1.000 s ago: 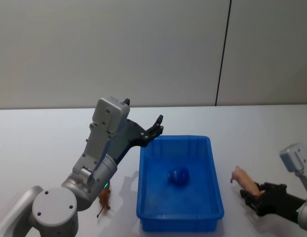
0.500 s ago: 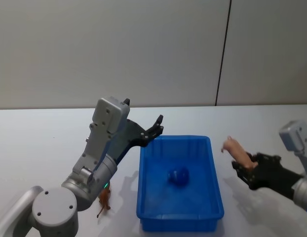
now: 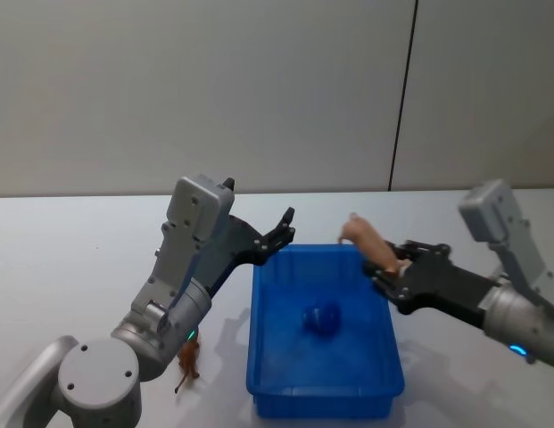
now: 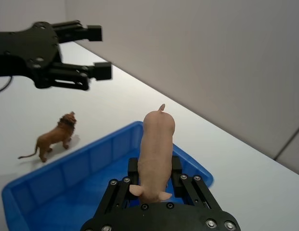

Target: Pick up the two dolls from the table and place them into the box.

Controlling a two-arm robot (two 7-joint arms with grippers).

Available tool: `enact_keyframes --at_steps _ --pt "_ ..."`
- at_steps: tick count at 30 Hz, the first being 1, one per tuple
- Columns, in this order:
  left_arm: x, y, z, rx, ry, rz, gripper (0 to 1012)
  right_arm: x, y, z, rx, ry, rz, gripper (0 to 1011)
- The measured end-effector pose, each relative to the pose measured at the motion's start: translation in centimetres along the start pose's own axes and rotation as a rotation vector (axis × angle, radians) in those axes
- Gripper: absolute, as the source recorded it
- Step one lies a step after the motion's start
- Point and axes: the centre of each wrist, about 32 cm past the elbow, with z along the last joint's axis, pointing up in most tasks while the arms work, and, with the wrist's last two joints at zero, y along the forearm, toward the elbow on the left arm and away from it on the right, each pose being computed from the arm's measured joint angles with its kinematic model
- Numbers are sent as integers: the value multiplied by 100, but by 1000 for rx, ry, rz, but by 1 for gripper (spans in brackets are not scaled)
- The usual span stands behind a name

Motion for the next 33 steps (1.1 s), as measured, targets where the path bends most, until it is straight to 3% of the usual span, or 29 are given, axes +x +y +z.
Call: enact_keyframes --at_steps 4,14,18,24,33 --pt "0 0 0 0 0 0 1001 -27 117 43 10 5 40 386" --pt "0 0 0 0 0 0 1001 -81 319 61 -3 19 81 744" --pt "0 0 0 0 0 0 1001 -91 342 55 -4 20 80 828" --pt "0 0 0 0 0 0 1001 -86 298 24 9 16 55 991" --pt "0 0 0 0 0 0 1001 -22 40 -96 37 27 -3 1001"
